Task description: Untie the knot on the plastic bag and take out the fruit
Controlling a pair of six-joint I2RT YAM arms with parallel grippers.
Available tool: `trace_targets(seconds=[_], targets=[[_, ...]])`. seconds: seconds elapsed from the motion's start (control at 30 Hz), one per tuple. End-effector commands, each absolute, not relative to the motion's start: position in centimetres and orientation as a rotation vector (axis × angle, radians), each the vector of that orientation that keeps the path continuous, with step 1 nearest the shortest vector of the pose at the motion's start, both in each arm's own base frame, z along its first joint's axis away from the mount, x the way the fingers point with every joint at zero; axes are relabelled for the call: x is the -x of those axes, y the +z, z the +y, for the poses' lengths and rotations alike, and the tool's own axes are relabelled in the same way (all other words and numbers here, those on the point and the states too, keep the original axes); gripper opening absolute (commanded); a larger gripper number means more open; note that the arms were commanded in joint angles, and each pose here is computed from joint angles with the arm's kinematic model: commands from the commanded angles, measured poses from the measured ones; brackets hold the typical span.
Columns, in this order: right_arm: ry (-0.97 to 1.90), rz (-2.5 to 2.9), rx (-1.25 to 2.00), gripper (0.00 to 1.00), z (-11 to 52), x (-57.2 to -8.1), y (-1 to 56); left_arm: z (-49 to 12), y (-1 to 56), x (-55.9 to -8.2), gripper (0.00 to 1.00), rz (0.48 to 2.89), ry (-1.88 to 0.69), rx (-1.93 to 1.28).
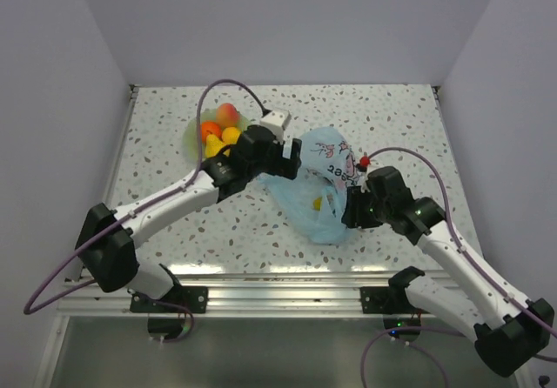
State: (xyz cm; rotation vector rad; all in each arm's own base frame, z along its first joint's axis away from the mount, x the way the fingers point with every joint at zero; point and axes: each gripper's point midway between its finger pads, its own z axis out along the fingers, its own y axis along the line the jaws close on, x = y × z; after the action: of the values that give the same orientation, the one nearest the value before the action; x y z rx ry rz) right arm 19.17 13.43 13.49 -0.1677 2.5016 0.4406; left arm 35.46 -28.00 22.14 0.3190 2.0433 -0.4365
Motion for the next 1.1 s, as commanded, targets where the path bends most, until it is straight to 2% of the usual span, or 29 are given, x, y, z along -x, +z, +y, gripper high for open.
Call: trace_targets(seconds=[0.0, 0.03, 0.1, 0.13, 0.23, 0.37, 0.5, 0.7, 0.9, 0.97, 1.03, 1.07], targets=[[0.461, 2.544, 0.089, 0.48, 13.0, -17.6, 13.6, -32.2, 21.4, -30.9, 0.99, 2.03, -0.615, -0.378], [0.449, 2.525, 0.066, 0.59, 12.8, -17.8, 14.2, -32.7, 19.9, -29.8, 0.99, 2.055, -0.635, -0.391], [0.446, 2.489, 0.016, 0.7, 12.4, -18.0, 15.3, -34.5, 18.3, -27.8, 0.99, 2.062, -0.692, -0.431], [0.426, 2.462, -0.015, 0.79, 12.1, -18.5, 15.9, -35.1, 17.7, -27.1, 0.99, 2.075, -0.726, -0.438], [0.444, 2.436, -0.083, 0.91, 12.5, -19.3, 16.7, -37.4, 16.3, -25.0, 0.99, 2.069, -0.795, -0.475], [0.516, 2.463, -0.159, 0.99, 14.2, -20.4, 15.6, -39.2, 14.3, -22.9, 0.99, 2.105, -0.872, -0.483], [0.55, 2.46, -0.254, 0.99, 15.1, -21.5, 13.8, -40.1, 12.1, -21.4, 0.99, 2.153, -0.924, -0.453], [0.33, 2.478, -0.386, 0.99, 11.8, -22.1, 9.1, -42.0, 11.9, -18.7, 0.99, 2.147, -1.076, -0.459], [0.272, 2.462, -0.502, 0.98, 9.4, -24.4, 6.6, -42.5, 12.4, -16.0, 0.99, 2.109, -1.126, -0.561], [0.278, 2.459, -0.491, 0.92, 9.3, -25.0, 6.1, -42.4, 12.8, -15.8, 0.99, 2.091, -1.132, -0.57], [0.318, 2.448, -0.418, 0.82, 10.1, -26.2, 5.9, -42.0, 12.8, -15.9, 0.99, 2.084, -1.122, -0.566], [0.354, 2.443, -0.385, 0.72, 10.7, -26.6, 6.1, -41.8, 13.1, -15.9, 1.0, 2.079, -1.122, -0.561]])
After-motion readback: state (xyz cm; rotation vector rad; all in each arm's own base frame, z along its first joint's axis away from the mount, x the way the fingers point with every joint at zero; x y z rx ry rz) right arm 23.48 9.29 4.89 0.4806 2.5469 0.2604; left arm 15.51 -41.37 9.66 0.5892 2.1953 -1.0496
